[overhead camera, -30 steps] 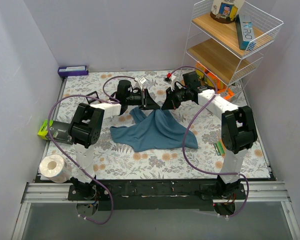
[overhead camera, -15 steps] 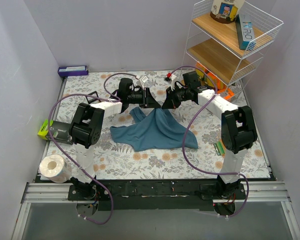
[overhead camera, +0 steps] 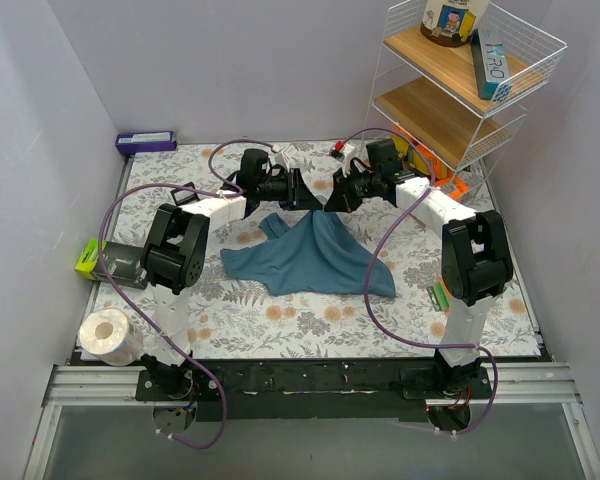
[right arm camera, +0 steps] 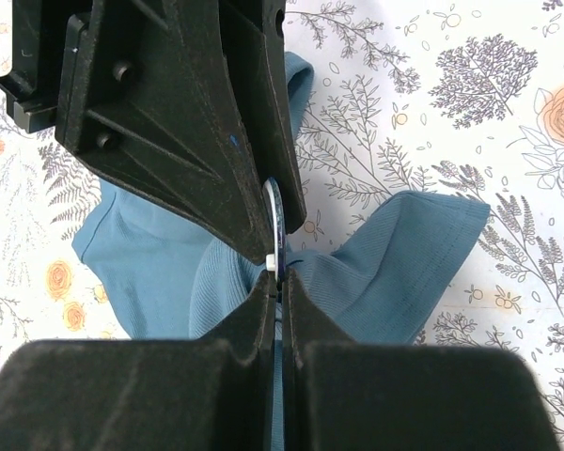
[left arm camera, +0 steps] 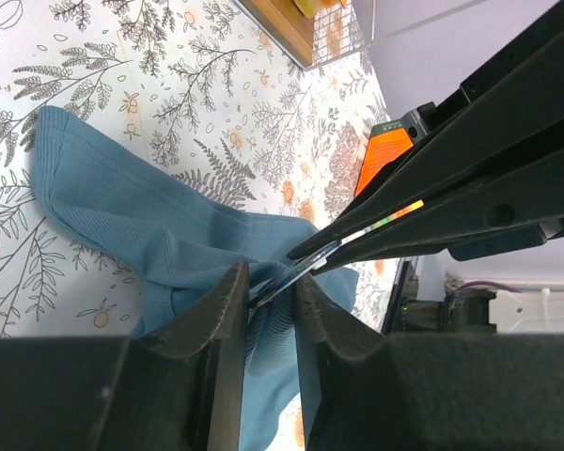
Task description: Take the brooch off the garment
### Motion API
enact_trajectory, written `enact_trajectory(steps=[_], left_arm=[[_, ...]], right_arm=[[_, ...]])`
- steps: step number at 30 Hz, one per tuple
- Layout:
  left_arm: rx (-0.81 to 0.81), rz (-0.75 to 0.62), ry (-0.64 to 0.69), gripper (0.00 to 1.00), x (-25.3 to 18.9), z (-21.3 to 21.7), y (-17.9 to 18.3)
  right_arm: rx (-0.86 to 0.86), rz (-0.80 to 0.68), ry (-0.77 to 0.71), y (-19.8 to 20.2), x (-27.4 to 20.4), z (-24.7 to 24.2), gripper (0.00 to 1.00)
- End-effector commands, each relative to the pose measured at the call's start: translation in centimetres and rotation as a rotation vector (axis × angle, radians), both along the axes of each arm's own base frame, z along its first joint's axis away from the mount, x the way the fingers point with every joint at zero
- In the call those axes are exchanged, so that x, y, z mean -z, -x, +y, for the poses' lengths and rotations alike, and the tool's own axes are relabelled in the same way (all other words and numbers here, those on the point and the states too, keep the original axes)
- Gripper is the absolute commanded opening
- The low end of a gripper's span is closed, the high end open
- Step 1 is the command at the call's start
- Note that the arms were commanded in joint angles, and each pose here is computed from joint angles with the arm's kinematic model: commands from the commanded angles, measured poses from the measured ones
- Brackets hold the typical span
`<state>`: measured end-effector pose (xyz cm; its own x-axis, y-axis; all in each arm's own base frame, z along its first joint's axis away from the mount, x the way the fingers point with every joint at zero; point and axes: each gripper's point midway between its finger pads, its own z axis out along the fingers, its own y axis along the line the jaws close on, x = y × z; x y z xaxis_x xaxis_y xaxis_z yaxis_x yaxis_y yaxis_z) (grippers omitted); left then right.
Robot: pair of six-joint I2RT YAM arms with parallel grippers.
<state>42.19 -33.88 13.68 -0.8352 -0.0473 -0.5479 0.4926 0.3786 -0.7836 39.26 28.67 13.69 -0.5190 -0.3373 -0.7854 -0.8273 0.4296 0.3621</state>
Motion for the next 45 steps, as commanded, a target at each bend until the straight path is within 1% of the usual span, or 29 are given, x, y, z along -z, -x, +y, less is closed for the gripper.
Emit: enact_trajectory(steps=[1, 3, 4, 7, 8, 9, 11, 12, 14, 15, 17, 18, 19, 21, 22, 24, 25, 26, 28, 29, 32, 33, 35, 36, 37, 38, 39, 43, 45], left_arm=[[-0.201, -0.097, 0.117, 0.21, -5.8, -2.0, -3.8], [-0.250, -0.044, 0.123, 0.22, -5.2, -1.3, -4.5], [-0.276, 0.004, 0.147, 0.23, -5.2, -0.7, -4.9], [-0.296, 0.064, 0.192, 0.25, -4.8, 0.1, -5.2], [-0.299, 0.123, 0.222, 0.26, -4.3, 0.3, -4.6], [-0.281, 0.113, 0.260, 0.27, -5.1, 0.2, -4.3], [-0.274, 0.147, 0.304, 0.29, -5.3, 0.2, -3.8], [-0.262, 0.130, 0.324, 0.30, -5.4, 0.1, -3.5], [-0.271, 0.135, 0.323, 0.31, -5.3, 0.3, -3.5], [-0.280, 0.154, 0.334, 0.34, -5.1, 0.6, -3.4], [-0.284, 0.165, 0.380, 0.36, -5.6, 1.4, -3.3], [-0.287, 0.163, 0.419, 0.41, -6.3, 1.7, -3.2], [-0.293, 0.166, 0.424, 0.44, -5.9, 2.2, -3.0], [-0.264, 0.118, 0.441, 0.47, -6.7, 2.5, -2.5], [-0.258, 0.101, 0.436, 0.52, -6.4, 2.6, -2.1], [-0.226, 0.052, 0.443, 0.56, -7.1, 2.7, -1.3], [-0.213, 0.032, 0.430, 0.61, -6.6, 2.8, -0.8], [-0.172, 0.008, 0.422, 0.63, -6.7, 2.8, 0.0], [-0.116, -0.091, 0.406, 0.66, -7.3, 3.1, 1.0], [-0.097, -0.103, 0.395, 0.67, -7.0, 3.2, 1.5], [0.019, -0.202, 0.355, 0.68, -7.5, 3.8, 3.4], [0.050, -0.189, 0.334, 0.68, -7.2, 4.3, 3.9], [0.114, -0.240, 0.316, 0.65, -7.5, 4.9, 4.8], [0.145, -0.241, 0.310, 0.63, -7.5, 5.1, 5.0], [0.228, -0.228, 0.306, 0.62, -7.2, 5.2, 6.2], [0.258, -0.221, 0.303, 0.60, -7.1, 5.2, 6.4], [0.278, -0.234, 0.294, 0.57, -7.2, 5.2, 6.4], [0.265, -0.290, 0.262, 0.53, -6.9, 4.9, 5.2], [0.278, -0.299, 0.227, 0.52, -5.9, 4.7, 4.9]], right_arm=[[-0.331, 0.216, -0.185, 9.3, -2.9, 5.8, 0.01], [-0.335, 0.212, -0.184, 9.4, -3.0, 5.8, 0.01], [-0.334, 0.215, -0.184, 9.4, -3.0, 5.8, 0.01], [-0.335, 0.210, -0.183, 9.5, -3.0, 5.7, 0.01], [-0.335, 0.211, -0.181, 9.6, -3.0, 5.7, 0.01], [-0.334, 0.206, -0.181, 9.5, -3.0, 5.7, 0.01], [-0.333, 0.205, -0.179, 9.5, -3.0, 5.7, 0.01], [-0.333, 0.205, -0.180, 9.5, -3.0, 5.7, 0.01], [-0.335, 0.205, -0.179, 9.6, -3.0, 5.8, 0.01], [-0.336, 0.207, -0.180, 9.6, -3.0, 5.8, 0.01], [-0.334, 0.207, -0.178, 9.6, -2.9, 5.8, 0.01], [-0.333, 0.206, -0.178, 9.6, -3.0, 5.7, 0.01], [-0.332, 0.204, -0.177, 9.6, -3.0, 5.7, 0.01], [-0.327, 0.202, -0.175, 9.6, -3.0, 5.7, 0.01], [-0.321, 0.203, -0.172, 9.5, -2.8, 5.6, 0.01], [-0.307, 0.190, -0.174, 9.2, -2.9, 5.5, 0.01], [-0.289, 0.203, -0.173, 8.9, -2.7, 5.3, 0.01], [-0.283, 0.200, -0.175, 8.8, -2.8, 5.2, 0.01], [-0.271, 0.193, -0.175, 8.4, -2.8, 4.9, 0.01], [-0.269, 0.192, -0.176, 8.4, -2.9, 4.9, 0.01], [-0.267, 0.186, -0.175, 8.3, -3.0, 4.6, 0.01], [-0.268, 0.180, -0.174, 8.3, -3.2, 4.5, 0.01], [-0.269, 0.176, -0.164, 8.2, -3.2, 4.1, 0.01], [-0.275, 0.176, -0.162, 8.2, -3.3, 4.0, 0.01], [-0.279, 0.193, -0.161, 8.3, -3.3, 3.7, 0.01], [-0.289, 0.186, -0.159, 8.4, -3.1, 3.6, 0.01], [-0.290, 0.183, -0.161, 8.3, -3.3, 3.5, 0.01], [-0.301, 0.183, -0.168, 8.4, -3.6, 3.4, 0.01], [-0.302, 0.168, -0.169, 8.3, -4.0, 3.4, 0.01]])
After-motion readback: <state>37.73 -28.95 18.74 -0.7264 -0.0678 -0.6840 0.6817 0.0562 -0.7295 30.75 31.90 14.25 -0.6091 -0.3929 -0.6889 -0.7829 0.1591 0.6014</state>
